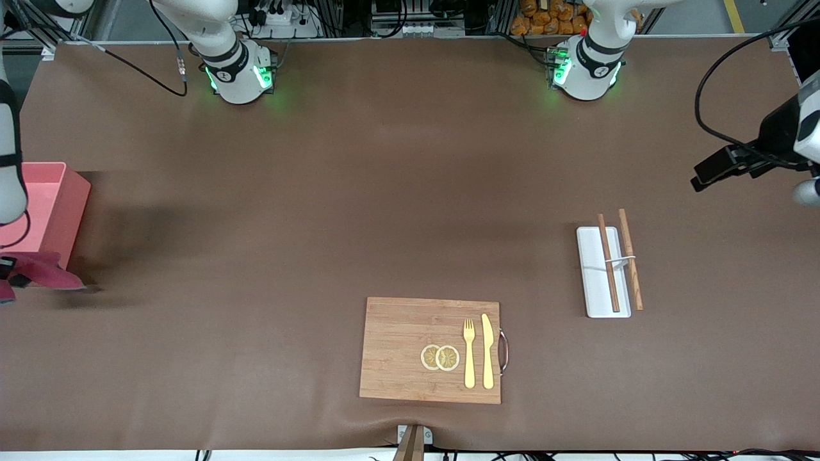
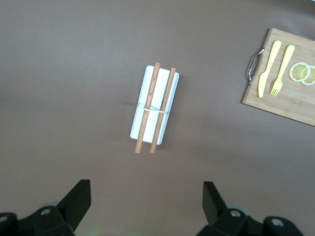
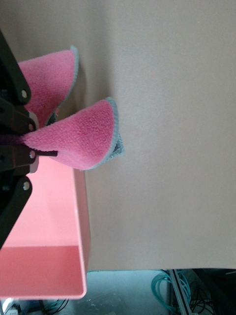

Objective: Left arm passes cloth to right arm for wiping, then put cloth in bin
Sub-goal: 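Sweep the held cloth across the table with the right gripper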

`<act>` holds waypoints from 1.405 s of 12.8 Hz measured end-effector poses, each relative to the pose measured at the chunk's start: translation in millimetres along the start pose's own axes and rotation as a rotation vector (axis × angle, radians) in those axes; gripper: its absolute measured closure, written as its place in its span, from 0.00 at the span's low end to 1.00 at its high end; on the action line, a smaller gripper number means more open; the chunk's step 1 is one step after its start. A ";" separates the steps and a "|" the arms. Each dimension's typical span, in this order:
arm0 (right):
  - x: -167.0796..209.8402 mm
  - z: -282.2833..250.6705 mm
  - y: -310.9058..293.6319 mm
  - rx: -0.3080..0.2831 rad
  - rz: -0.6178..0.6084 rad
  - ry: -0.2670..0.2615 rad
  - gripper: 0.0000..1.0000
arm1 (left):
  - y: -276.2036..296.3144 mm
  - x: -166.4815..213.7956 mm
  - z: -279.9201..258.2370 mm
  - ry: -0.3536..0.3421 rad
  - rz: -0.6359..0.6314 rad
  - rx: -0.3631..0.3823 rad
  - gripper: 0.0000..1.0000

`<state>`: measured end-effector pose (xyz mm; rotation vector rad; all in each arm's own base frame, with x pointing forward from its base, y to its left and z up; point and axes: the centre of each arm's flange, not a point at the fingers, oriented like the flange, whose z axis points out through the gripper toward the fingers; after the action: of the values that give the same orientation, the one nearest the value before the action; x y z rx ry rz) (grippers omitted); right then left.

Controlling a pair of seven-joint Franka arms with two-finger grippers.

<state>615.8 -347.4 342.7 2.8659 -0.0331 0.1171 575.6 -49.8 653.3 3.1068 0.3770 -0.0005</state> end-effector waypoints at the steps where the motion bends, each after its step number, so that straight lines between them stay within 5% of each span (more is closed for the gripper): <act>1: -2.2 -4.3 0.3 0.006 -0.004 -0.017 0.97 | -0.2 -2.0 0.4 -0.003 0.005 0.002 0.00; 9: 12.1 55.5 -94.1 0.070 -0.009 -0.128 0.97 | -12.6 -15.8 5.3 -0.021 0.082 0.021 0.00; 13: 48.7 42.9 -229.1 0.106 0.115 -0.112 0.97 | -15.6 -26.3 -8.9 0.002 0.082 0.016 0.00; 18: 55.7 -37.4 -479.3 0.146 0.353 -0.058 0.97 | -16.0 -34.0 -4.1 -0.011 0.084 0.022 0.00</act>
<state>684.6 123.5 254.5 2.9777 -0.5637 0.1090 538.8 -42.3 657.3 3.1400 0.2470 -0.0216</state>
